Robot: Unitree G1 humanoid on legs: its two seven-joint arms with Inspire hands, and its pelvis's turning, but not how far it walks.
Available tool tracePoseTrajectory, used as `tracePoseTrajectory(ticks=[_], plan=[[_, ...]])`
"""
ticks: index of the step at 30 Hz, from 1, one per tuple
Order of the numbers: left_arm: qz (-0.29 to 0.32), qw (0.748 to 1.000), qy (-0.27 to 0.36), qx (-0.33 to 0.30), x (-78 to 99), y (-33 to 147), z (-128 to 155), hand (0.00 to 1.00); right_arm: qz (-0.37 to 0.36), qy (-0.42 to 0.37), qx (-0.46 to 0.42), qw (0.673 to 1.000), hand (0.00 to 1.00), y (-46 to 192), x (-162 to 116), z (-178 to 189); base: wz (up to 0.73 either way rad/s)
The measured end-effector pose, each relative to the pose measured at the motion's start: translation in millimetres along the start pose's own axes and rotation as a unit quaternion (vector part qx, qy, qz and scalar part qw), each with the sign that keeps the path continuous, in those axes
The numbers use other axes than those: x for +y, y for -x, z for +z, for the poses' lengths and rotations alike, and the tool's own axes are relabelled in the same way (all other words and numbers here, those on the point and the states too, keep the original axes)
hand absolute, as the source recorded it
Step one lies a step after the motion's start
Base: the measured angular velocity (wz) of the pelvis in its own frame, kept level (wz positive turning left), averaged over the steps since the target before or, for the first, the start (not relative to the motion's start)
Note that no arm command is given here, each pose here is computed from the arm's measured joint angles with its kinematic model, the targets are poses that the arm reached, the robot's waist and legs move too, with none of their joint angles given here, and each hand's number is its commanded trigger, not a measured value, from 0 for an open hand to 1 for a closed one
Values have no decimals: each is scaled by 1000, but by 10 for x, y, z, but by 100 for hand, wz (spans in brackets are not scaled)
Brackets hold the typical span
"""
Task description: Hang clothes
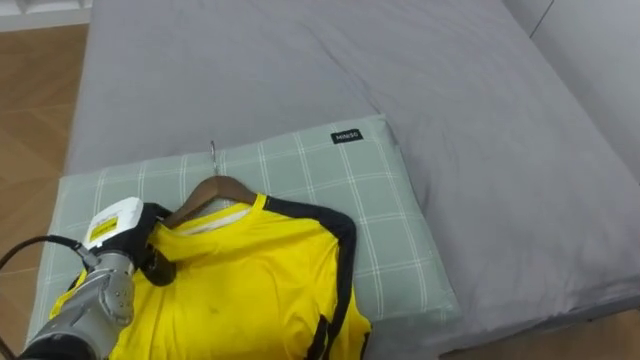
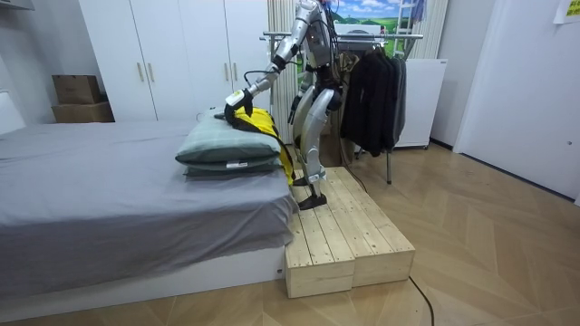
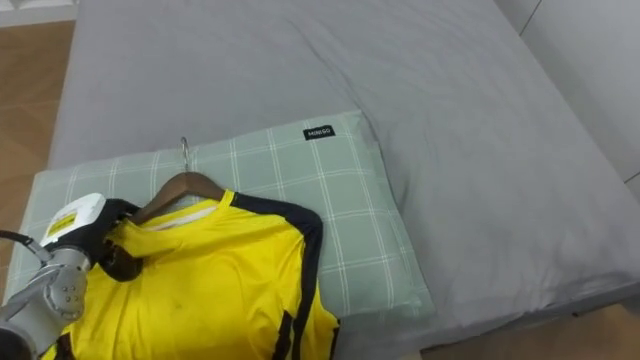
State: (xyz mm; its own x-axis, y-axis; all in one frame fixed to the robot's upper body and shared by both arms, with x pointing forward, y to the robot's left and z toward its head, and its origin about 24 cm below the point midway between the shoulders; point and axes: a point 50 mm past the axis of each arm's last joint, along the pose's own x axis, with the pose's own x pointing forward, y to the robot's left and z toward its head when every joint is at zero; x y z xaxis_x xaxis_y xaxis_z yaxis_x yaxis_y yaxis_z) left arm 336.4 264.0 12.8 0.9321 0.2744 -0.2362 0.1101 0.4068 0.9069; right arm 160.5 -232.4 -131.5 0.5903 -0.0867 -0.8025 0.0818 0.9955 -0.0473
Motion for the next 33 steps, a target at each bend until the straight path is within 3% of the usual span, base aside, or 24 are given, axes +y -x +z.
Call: tracePoseTrajectory(ticks=[33], plan=[[-26,1000,16,-2,-49,14,-18,100,6,0,4,1000,0,15,38,-61,0]])
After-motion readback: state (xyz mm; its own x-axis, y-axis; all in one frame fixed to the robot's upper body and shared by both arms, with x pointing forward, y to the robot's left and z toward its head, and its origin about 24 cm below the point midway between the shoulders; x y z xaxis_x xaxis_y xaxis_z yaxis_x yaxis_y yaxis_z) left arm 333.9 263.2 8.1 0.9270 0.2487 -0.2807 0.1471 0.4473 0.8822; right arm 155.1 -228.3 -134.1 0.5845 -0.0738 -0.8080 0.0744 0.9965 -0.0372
